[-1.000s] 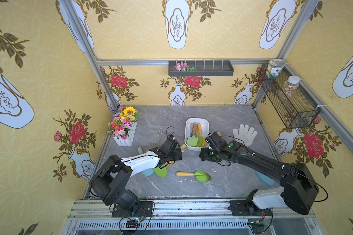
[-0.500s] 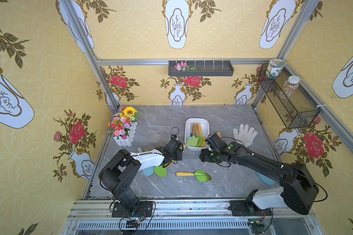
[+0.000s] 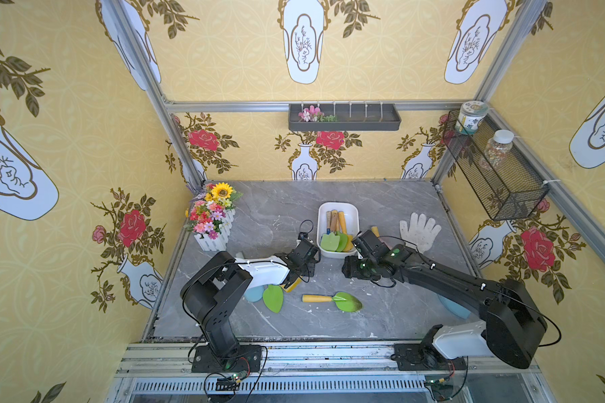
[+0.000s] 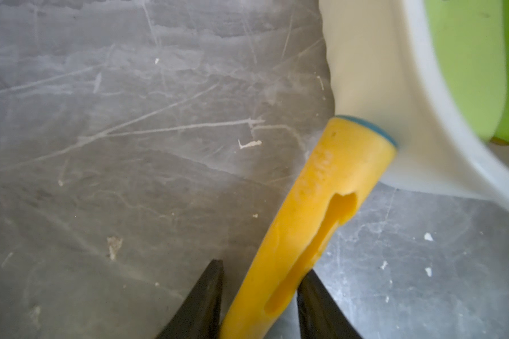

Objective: Put the shovel into the storage box
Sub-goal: Pick up the shovel from the center of the board.

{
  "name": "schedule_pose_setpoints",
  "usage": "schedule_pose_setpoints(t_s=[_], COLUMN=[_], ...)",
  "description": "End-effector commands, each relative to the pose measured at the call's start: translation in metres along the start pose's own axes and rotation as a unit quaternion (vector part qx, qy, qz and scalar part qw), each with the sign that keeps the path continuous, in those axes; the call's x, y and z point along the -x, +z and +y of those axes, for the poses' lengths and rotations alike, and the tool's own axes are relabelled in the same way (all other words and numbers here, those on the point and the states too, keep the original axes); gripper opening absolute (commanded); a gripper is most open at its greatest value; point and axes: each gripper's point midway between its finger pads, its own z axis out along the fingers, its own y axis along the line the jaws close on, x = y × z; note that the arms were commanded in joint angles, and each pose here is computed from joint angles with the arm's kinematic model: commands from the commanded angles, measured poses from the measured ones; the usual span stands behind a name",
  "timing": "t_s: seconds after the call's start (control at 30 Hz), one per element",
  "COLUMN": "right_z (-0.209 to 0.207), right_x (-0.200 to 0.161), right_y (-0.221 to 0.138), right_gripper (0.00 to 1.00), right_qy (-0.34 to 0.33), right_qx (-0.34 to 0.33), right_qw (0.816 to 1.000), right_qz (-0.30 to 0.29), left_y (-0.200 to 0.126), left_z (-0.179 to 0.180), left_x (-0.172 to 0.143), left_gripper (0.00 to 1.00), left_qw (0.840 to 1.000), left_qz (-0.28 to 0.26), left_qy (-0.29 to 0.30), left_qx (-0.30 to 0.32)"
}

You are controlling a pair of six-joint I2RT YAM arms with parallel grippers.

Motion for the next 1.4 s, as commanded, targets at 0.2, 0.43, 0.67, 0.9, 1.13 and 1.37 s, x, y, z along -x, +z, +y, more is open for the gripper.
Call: schedule_pose_setpoints(t_s=[0.2,0.43,0.67,0.9,1.13,1.37], right_z=[0.002,0.003,0.004,0.006,0.001,-0.003], right_x=[0.003,0.004,0.004,0.009,0.011,0.018], right_y=[-0.001,-0.001,-0.002,-0.010,-0.016,-0.027], right_gripper=[0.68,0.68,0.68,0.68,0.68,0.68], right_qy=[0.001,0.001,0.002,0.001,0.004,0.004], right_qx=[0.006,0.008,0.010,0.013,0.009,0.009], right_qw=[1.000,1.000,1.000,1.000,0.999,0.999], right_qz=[-0.011,-0.011,-0.012,-0.024,-0.031,-0.042], left_y=[-0.002,-0.009,-0.023,-0.044,-0.062,-0.070], left_z=[0.009,0.014,0.020,0.006,-0.018,-0.048], left_x=[-0.004,-0.001,0.008,0.038,0.072,0.099], left_gripper=[0.32,0.20,0.16,0.16,0.18,0.20], left_qw=[1.000,0.999,0.999,0.999,0.998,0.996], left_qz=[0.001,-0.002,-0.011,-0.030,-0.038,-0.037], left_qy=[0.002,-0.003,-0.010,-0.024,-0.044,-0.053], left_qx=[0.025,0.036,0.052,0.033,-0.010,-0.062])
